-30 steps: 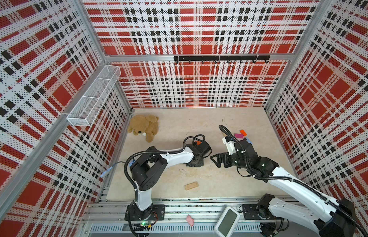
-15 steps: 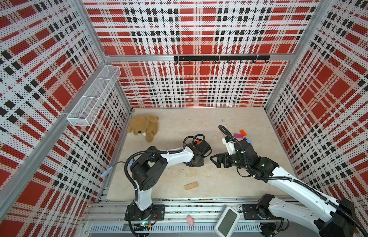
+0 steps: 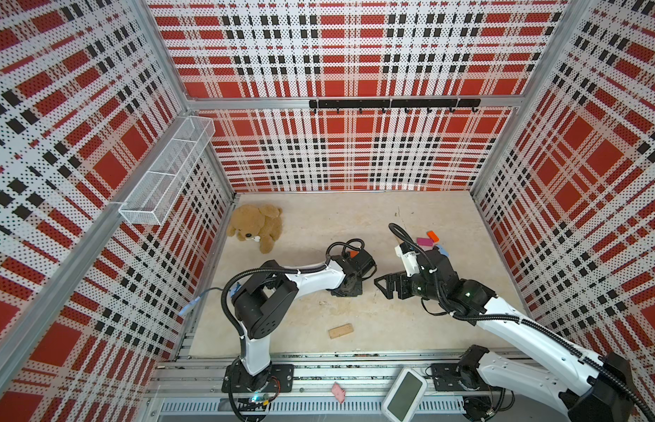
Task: Assemble the letter p with building blocks
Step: Assemble the building block at the center of the board.
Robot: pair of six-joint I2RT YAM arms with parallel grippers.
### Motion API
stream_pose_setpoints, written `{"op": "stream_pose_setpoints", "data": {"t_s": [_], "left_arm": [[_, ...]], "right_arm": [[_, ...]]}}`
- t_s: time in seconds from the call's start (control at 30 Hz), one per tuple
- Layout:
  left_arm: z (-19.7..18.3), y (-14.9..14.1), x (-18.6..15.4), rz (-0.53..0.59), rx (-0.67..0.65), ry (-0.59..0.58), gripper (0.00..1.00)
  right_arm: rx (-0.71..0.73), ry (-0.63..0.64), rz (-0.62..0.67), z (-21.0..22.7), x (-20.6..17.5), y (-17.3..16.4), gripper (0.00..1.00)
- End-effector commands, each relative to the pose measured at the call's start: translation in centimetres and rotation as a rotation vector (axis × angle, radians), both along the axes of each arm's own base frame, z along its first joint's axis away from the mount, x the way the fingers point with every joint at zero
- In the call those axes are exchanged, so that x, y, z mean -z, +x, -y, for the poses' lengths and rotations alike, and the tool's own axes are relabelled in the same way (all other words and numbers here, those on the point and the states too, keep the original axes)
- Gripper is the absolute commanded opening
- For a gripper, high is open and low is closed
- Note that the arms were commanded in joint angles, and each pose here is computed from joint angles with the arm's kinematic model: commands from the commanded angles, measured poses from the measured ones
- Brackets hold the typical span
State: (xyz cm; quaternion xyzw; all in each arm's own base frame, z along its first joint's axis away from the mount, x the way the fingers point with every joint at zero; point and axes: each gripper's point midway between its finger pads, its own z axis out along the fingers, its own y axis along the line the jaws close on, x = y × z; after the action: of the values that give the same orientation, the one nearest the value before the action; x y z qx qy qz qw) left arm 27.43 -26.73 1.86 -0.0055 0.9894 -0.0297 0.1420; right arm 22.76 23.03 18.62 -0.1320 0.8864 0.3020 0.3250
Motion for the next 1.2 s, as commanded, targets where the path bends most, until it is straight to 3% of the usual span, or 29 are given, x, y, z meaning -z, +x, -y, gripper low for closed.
{"op": "stream_pose_setpoints", "data": {"t_s": [0.0, 0.63, 1.17], "left_arm": [[-0.69, 0.06, 1.69, -0.028, -0.024, 0.024, 0.2], [-0.66, 0.06, 1.92, -0.032, -0.023, 0.023, 0.25], [-0.19, -0.11, 1.85, -0.033, -0.01, 0.006, 0.35]], "right_arm": [[-0.007, 0.036, 0.07, -0.55, -2.5, 0.54, 1.0], [-0.01, 0.035, 0.072, -0.66, -2.54, 0.5, 1.0], [-0.011, 0.031, 0.075, -0.66, -2.56, 0.49, 1.0]]}}
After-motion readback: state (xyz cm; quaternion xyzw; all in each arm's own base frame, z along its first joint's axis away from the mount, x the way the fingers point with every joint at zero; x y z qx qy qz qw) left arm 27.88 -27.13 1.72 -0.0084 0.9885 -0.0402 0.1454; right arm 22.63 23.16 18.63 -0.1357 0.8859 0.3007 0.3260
